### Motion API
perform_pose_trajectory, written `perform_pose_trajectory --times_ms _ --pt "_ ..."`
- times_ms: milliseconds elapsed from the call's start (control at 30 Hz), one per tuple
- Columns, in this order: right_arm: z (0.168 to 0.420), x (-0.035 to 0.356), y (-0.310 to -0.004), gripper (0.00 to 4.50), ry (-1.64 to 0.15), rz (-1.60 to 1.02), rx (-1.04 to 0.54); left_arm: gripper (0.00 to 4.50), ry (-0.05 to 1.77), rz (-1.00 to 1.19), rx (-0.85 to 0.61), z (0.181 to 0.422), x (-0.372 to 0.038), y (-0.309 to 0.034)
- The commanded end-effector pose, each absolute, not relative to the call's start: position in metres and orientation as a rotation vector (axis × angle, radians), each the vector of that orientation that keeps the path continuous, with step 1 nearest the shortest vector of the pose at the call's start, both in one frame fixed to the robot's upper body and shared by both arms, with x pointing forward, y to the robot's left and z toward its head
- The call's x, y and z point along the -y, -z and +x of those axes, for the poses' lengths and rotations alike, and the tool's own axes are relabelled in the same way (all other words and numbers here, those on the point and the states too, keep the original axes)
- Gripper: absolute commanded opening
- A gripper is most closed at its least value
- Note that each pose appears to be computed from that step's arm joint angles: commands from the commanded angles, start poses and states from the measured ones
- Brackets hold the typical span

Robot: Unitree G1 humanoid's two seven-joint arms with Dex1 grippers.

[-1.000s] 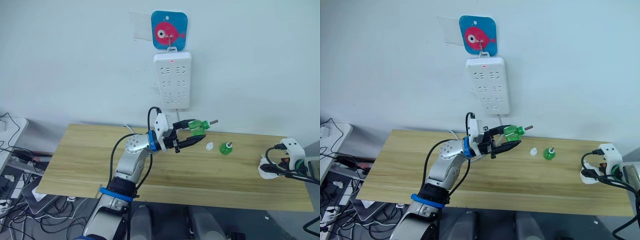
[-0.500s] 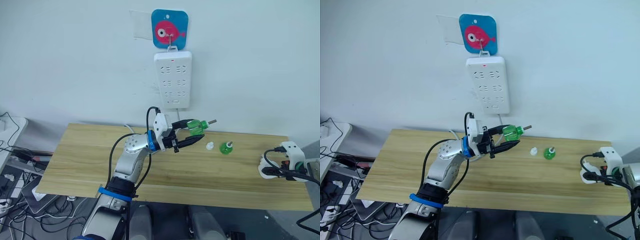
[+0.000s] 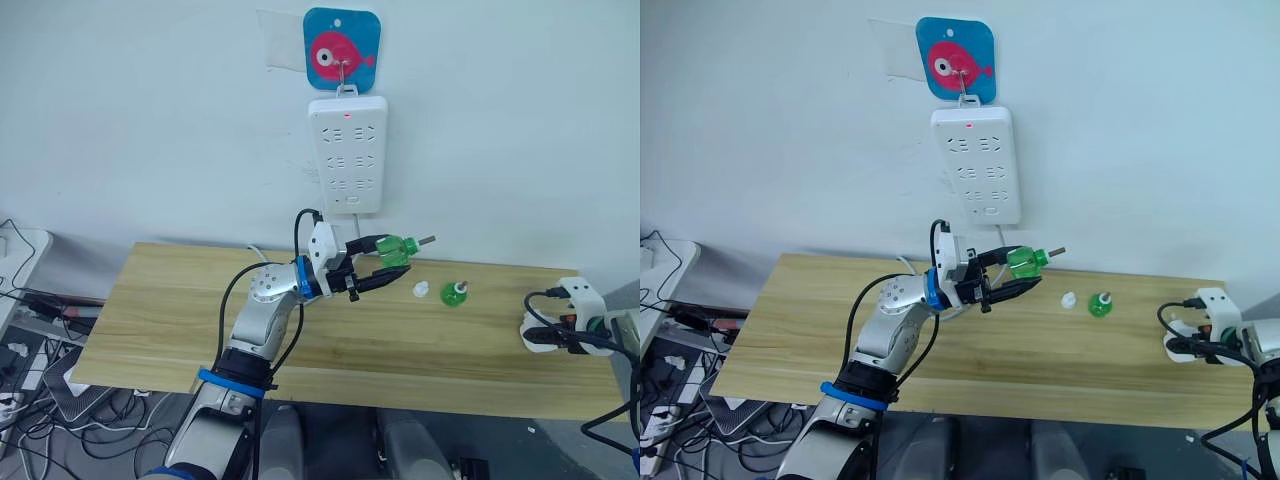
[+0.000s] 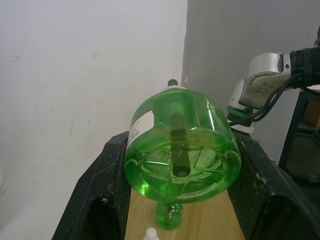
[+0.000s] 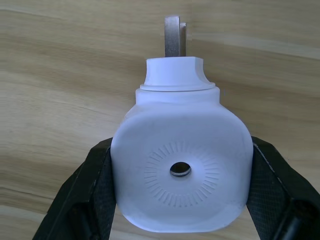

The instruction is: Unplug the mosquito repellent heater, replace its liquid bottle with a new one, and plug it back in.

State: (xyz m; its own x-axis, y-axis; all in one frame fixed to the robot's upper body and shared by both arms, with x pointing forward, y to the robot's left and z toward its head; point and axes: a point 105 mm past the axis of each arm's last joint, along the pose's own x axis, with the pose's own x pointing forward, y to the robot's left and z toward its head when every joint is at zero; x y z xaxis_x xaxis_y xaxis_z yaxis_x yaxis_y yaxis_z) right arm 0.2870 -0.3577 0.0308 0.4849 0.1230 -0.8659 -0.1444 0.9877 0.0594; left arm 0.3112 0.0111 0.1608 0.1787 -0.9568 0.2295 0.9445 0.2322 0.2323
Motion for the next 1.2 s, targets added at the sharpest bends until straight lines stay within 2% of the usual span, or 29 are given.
perform_pose_trajectory --times_ms 33,133,333,467,667,833,1200 --pt "0.284 0.368 -0.06 2.97 -0.158 0.018 -0.996 2.23 1.376 0.037 0.384 0.305 -0.009 -0.165" --pt "0.279 0.355 -0.094 2.97 -0.235 0.155 -0.936 2.23 1.409 0.017 0.38 0.301 -0.013 -0.166" --pt "0.249 0.282 -0.173 2.97 -0.649 0.485 -0.799 2.23 1.54 0.006 0.351 0.291 -0.019 -0.165" --pt "0.246 0.254 -0.204 2.97 -0.865 0.61 -0.645 2.23 1.602 0.018 0.356 0.288 -0.019 -0.168" --pt "0.238 0.207 -0.214 2.97 -1.086 0.681 -0.594 2.23 1.669 0.039 0.368 0.287 -0.013 -0.172" --pt "0.238 0.184 -0.223 2.97 -1.105 0.729 -0.548 2.23 1.685 0.044 0.366 0.287 -0.012 -0.173" --pt "0.244 0.162 -0.227 2.97 -1.152 0.709 -0.503 2.23 1.673 0.04 0.374 0.289 -0.01 -0.173"
